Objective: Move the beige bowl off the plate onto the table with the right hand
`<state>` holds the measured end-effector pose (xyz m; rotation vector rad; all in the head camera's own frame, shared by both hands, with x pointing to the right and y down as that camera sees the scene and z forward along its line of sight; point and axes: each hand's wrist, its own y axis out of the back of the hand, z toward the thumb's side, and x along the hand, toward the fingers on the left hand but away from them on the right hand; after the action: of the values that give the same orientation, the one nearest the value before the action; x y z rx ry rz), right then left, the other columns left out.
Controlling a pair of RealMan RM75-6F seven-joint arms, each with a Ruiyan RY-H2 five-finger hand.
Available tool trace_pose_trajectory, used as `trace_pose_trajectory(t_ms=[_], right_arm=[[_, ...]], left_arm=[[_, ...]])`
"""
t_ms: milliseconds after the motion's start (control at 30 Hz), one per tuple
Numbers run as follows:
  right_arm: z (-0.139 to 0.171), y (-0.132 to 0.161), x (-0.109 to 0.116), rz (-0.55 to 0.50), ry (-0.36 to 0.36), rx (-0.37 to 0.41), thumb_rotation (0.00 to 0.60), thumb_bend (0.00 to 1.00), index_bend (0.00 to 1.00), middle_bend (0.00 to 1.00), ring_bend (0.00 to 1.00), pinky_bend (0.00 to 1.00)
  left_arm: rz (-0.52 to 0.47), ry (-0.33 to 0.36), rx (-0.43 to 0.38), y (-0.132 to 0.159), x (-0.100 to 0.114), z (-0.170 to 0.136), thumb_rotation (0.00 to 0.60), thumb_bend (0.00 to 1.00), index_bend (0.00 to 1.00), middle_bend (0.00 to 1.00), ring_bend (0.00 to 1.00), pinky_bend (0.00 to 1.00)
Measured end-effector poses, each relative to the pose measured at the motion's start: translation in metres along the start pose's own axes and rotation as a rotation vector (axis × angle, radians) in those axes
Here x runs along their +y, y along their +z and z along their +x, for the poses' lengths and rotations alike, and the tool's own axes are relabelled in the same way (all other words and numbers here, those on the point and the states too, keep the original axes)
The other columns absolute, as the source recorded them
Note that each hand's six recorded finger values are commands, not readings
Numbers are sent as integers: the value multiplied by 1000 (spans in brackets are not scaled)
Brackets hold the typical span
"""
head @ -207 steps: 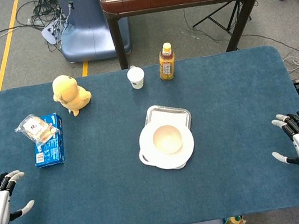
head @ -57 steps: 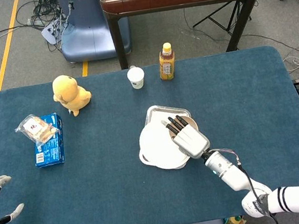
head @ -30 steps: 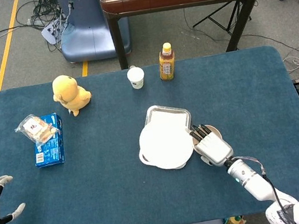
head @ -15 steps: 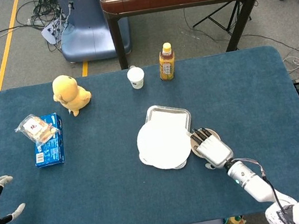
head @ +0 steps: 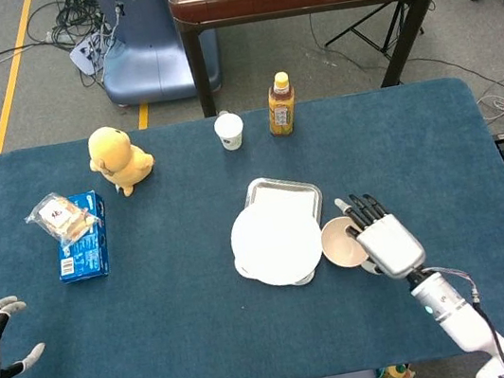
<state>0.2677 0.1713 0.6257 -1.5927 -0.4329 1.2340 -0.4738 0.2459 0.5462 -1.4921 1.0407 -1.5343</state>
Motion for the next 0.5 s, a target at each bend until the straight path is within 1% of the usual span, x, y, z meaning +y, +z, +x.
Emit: trace_pose_trajectory(t_ms=[167, 267, 367, 500], right_arm=[[36, -31, 8, -32, -46, -129, 600, 106, 398, 84, 0, 105], [59, -48, 7, -55, -55, -204, 600, 106, 398, 86, 0, 105], [79, -62, 4, -82, -56, -267, 600, 105, 398, 87, 0, 105], [95, -75, 0, -117, -58, -321, 600, 106, 398, 96, 0, 105]], left_arm=[[3, 4, -29, 5, -3, 1, 600, 111, 360, 287, 169, 360], [6, 0, -43, 8, -7, 2, 600, 110, 363, 294, 170, 360], [10, -3, -50, 10, -9, 2, 600, 110, 365, 297, 171, 360], [12, -2, -59, 12, -11, 3, 600, 110, 371, 303, 172, 360]])
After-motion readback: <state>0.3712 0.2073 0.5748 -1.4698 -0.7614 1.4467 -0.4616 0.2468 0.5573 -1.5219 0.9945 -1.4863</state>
